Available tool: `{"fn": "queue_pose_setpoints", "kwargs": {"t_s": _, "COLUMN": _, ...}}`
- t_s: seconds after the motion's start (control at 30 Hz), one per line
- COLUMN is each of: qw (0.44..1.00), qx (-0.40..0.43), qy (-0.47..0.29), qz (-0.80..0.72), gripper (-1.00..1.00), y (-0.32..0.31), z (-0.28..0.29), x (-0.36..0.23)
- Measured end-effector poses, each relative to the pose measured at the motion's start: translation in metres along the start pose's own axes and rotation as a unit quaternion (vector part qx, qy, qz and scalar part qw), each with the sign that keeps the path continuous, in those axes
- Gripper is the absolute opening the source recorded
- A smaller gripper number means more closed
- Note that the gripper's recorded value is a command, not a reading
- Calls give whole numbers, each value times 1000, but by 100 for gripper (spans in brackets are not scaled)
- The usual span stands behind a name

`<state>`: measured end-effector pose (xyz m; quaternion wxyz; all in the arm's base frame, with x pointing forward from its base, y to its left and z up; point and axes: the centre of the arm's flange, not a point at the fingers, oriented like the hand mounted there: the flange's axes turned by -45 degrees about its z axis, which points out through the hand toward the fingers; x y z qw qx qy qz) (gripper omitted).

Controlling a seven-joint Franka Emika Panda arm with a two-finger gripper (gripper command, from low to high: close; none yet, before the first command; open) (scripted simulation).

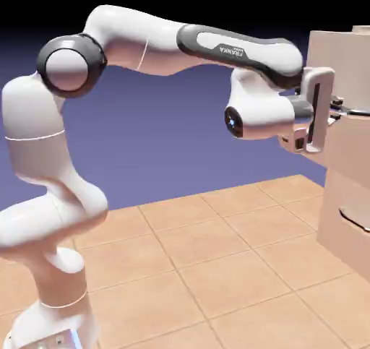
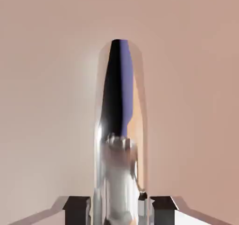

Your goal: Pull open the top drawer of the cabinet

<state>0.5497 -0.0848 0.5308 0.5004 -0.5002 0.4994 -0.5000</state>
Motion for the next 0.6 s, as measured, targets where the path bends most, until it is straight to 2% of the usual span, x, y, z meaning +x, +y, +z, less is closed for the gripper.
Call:
{"fn": "queue_pose_setpoints", "kwargs": {"t_s": 0.37, "qw": 1000, "qx": 0, "qy": 2, "qz": 2, "gripper": -100, "y": 0, "z": -107, "x": 1}}
{"fn": "queue_pose_setpoints", "kwargs": {"t_s": 0.4, "qw": 1000, "qx": 1, "qy": 2, "qz": 2, "gripper": 100, "y": 0, "z": -113, "x": 1}}
{"fn": "queue_pose_setpoints", "kwargs": {"t_s": 0.47, "qw": 1000, "qx": 0, "qy": 0, "qz": 0, "gripper": 100, "y": 0, "z": -112, "x": 0}}
{"fn": "queue_pose_setpoints", "kwargs": {"t_s": 0.6, "qw": 1000, "qx": -1, "qy": 0, "qz": 0, "gripper": 100, "y": 0, "z": -160, "x": 0}}
